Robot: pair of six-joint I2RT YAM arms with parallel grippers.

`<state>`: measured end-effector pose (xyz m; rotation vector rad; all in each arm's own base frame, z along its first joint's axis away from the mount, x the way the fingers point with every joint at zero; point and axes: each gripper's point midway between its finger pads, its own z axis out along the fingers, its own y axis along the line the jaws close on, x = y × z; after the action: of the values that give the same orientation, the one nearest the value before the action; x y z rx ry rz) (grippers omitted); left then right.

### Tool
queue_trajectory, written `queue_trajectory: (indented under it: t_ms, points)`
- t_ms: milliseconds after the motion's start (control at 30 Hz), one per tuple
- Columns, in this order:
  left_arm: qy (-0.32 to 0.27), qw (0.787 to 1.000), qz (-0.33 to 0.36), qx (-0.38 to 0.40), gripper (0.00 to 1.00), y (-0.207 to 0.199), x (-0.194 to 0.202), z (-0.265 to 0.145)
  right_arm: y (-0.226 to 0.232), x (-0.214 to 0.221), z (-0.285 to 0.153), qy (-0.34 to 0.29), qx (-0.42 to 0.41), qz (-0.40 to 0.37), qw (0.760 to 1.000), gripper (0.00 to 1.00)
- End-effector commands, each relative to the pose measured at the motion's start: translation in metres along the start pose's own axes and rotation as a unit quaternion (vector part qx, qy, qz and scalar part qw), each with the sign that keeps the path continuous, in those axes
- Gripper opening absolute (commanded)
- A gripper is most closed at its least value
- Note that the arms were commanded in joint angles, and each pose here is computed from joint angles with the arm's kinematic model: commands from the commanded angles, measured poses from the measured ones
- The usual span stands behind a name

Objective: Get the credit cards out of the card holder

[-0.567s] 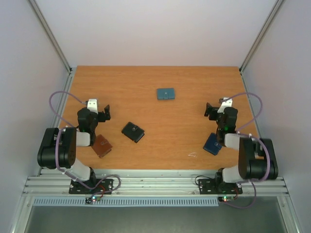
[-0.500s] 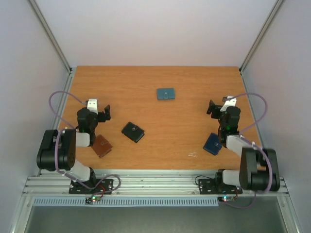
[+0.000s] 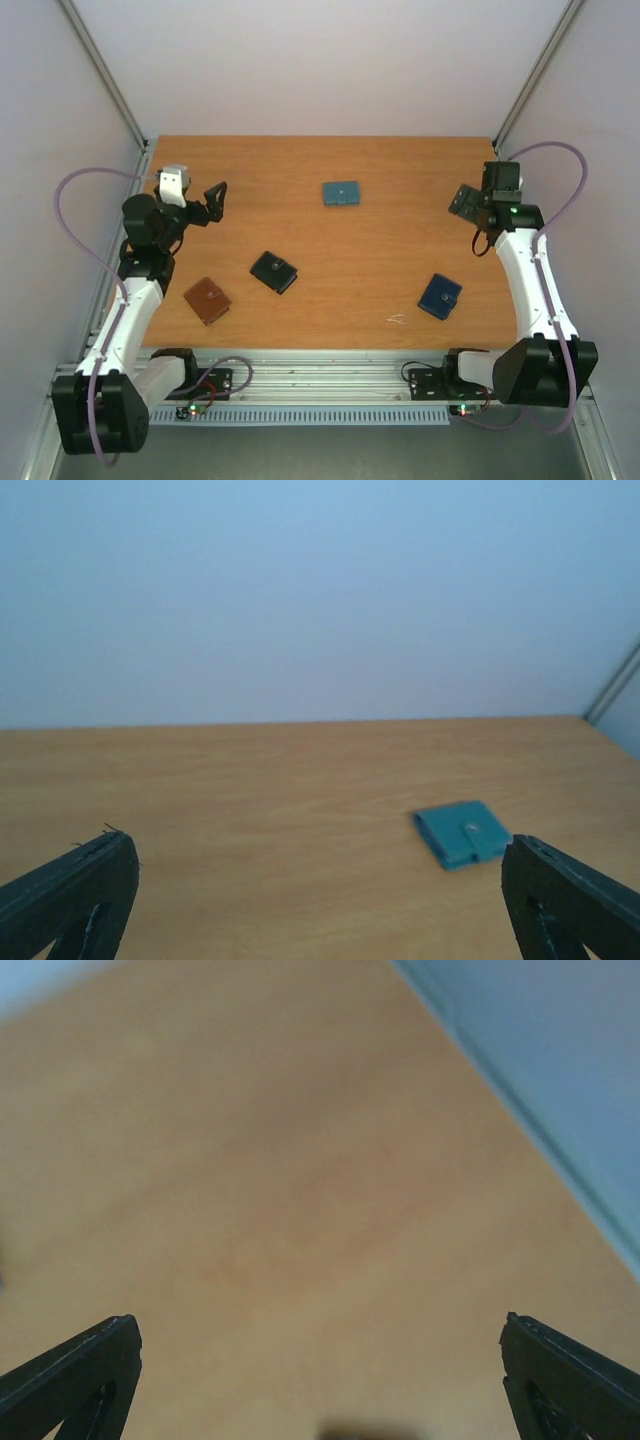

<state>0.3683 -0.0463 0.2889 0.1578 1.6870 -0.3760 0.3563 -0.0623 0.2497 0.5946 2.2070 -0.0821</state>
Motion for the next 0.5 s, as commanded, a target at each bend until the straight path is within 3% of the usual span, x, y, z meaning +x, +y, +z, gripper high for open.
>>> queue_trajectory:
  t_ms: [0, 100, 267, 467]
  points:
    - [0.066, 0.987, -0.149, 0.015, 0.99, -0.013, 0.035, -0.011, -0.057, 0.123, -0.025, 0.243, 0.135, 0.043, 0.96, 0.98]
    - [0.065, 0.979, -0.194, -0.012, 0.99, -0.009, 0.034, -0.014, -0.062, 0.162, -0.032, 0.291, 0.147, 0.088, 0.941, 0.99]
    - [0.07, 0.977, -0.202, -0.002, 0.99, -0.018, 0.036, -0.013, -0.054, 0.222, -0.027, 0.37, 0.143, 0.129, 0.909, 0.99]
    - [0.071, 0.983, -0.171, 0.015, 0.99, -0.029, 0.037, -0.006, -0.034, 0.233, -0.006, 0.365, 0.135, 0.088, 0.917, 0.98]
